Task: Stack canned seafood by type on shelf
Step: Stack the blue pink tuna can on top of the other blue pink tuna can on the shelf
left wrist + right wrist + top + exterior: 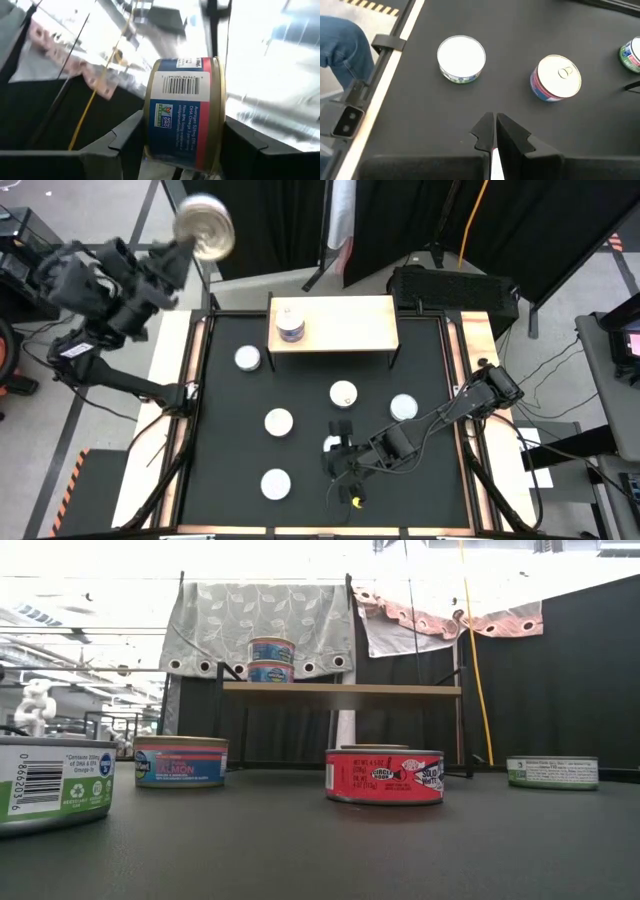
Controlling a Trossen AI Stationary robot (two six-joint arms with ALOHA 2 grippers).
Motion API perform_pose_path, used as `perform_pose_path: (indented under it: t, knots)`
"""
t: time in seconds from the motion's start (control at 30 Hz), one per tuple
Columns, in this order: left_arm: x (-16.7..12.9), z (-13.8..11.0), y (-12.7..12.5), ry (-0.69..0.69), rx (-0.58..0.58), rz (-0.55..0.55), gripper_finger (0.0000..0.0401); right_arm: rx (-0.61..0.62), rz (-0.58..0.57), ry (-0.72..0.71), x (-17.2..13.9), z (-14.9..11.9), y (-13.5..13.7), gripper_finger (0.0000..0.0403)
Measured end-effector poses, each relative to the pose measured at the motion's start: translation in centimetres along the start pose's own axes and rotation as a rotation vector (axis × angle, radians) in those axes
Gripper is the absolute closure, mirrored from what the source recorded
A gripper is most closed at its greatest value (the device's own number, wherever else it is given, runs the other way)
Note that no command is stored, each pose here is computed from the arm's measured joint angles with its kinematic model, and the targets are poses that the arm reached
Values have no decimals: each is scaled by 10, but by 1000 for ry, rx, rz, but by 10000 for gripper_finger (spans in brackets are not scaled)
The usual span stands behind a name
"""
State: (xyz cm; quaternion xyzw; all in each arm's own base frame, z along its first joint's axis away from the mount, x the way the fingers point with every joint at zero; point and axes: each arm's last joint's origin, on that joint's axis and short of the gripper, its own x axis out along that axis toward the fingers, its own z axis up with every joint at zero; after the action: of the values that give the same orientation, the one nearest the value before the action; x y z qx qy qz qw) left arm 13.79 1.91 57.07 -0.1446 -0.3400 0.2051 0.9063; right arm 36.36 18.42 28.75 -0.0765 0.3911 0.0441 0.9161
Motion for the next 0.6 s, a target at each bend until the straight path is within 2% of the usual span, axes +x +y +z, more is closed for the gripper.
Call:
perform_pose_path:
  t: [0.13, 0.3, 0.47, 0.6]
  knots:
    - [25, 9, 7, -56, 6, -29, 198, -29, -5, 26, 0, -3, -1, 389]
    - [57, 3, 28, 35, -23, -77, 198, 3, -15, 88, -1, -9, 0, 389]
    - [83, -18, 71, 271, -114, -82, 198, 27, -8, 125, -5, -15, 10, 389]
    - [84, -36, 107, 541, -174, -37, 198, 49, 2, 155, -10, -22, 23, 389]
